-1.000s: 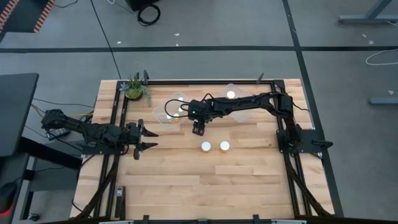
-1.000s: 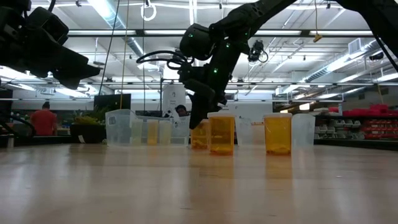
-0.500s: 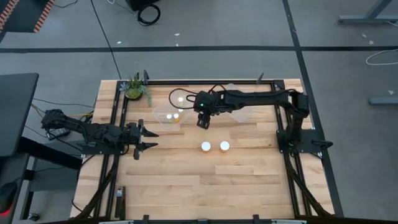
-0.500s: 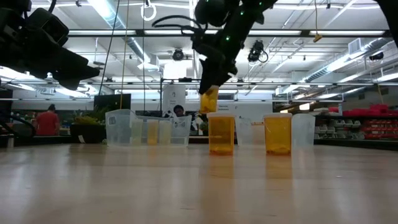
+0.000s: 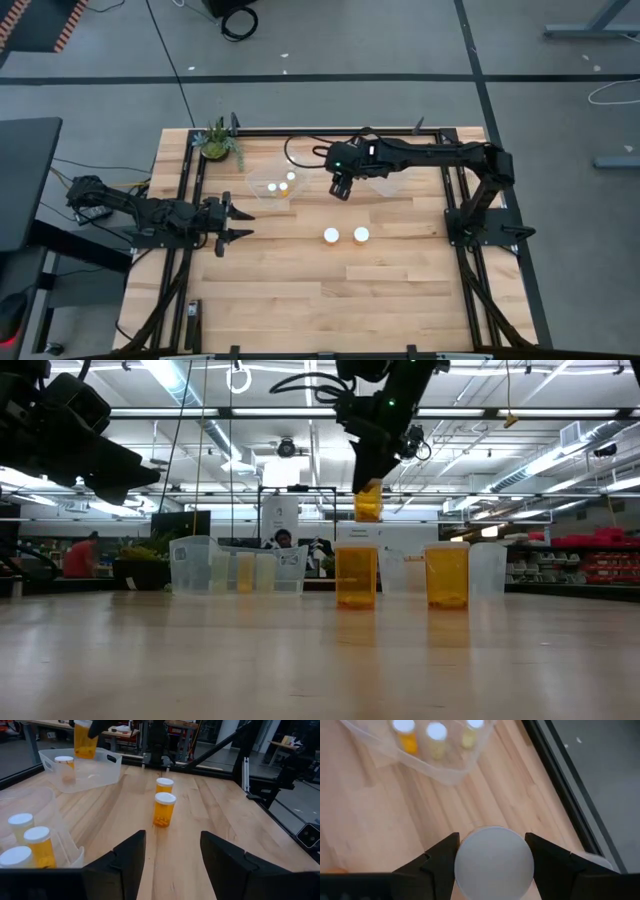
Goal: Pick and place medicine bottles into bin by pill shape (circle, oval)
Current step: Put the top big orange pill bottle into the right transparent bin
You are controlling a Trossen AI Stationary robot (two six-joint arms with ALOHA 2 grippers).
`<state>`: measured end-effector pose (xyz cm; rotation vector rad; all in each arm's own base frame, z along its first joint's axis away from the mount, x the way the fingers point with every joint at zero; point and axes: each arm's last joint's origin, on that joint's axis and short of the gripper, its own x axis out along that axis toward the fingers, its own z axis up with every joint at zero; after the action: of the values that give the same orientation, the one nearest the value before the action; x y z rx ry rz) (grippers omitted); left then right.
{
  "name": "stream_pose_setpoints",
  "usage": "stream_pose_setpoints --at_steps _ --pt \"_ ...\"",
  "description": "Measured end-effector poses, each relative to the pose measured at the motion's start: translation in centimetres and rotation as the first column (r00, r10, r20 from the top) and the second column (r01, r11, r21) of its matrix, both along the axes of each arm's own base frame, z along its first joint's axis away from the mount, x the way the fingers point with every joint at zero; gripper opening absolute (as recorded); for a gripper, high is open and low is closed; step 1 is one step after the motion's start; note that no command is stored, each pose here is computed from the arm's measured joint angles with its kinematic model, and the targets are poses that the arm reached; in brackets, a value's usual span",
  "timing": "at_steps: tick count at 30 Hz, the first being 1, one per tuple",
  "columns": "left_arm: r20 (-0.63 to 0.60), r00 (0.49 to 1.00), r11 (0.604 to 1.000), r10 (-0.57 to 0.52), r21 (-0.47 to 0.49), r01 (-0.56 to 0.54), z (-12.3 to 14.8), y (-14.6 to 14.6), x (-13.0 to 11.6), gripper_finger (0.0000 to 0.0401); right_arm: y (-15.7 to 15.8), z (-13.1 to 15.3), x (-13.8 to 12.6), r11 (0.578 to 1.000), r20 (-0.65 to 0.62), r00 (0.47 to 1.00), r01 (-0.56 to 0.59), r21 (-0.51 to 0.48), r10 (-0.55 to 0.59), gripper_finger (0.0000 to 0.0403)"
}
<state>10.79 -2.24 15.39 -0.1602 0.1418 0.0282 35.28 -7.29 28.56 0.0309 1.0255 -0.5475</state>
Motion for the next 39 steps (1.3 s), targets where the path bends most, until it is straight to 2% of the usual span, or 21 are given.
stream_pose_setpoints --at_steps 9,16,20,30,39 --pt "0.000 1.000 1.000 0.000 0.002 0.000 0.0 0.0 0.0 0.0191 -0.7 -1.5 -5.3 0.991 -0.034 0.990 0.136 0.005 -0.136 0.0225" --pt "0.003 1.000 1.000 -0.001 0.004 0.001 0.0 0.0 0.0 0.0196 -2.1 -2.2 -9.8 0.967 0.015 0.967 0.256 0.010 -0.256 0.0225" --pt "0.003 1.000 1.000 -0.001 0.004 0.001 0.0 0.0 0.0 0.0199 -3.4 -3.4 -11.8 0.945 0.026 0.945 0.326 0.012 -0.326 0.0225" --pt "0.003 1.000 1.000 -0.001 0.006 0.001 0.0 0.0 0.0 0.0190 -5.9 -8.3 -15.0 0.903 -0.059 0.908 0.420 0.090 -0.416 0.0225" --pt "0.004 1.000 1.000 -0.001 0.007 0.001 0.0 0.0 0.0 0.0197 -6.0 -9.3 -15.6 0.893 -0.067 0.899 0.437 0.106 -0.432 0.0226"
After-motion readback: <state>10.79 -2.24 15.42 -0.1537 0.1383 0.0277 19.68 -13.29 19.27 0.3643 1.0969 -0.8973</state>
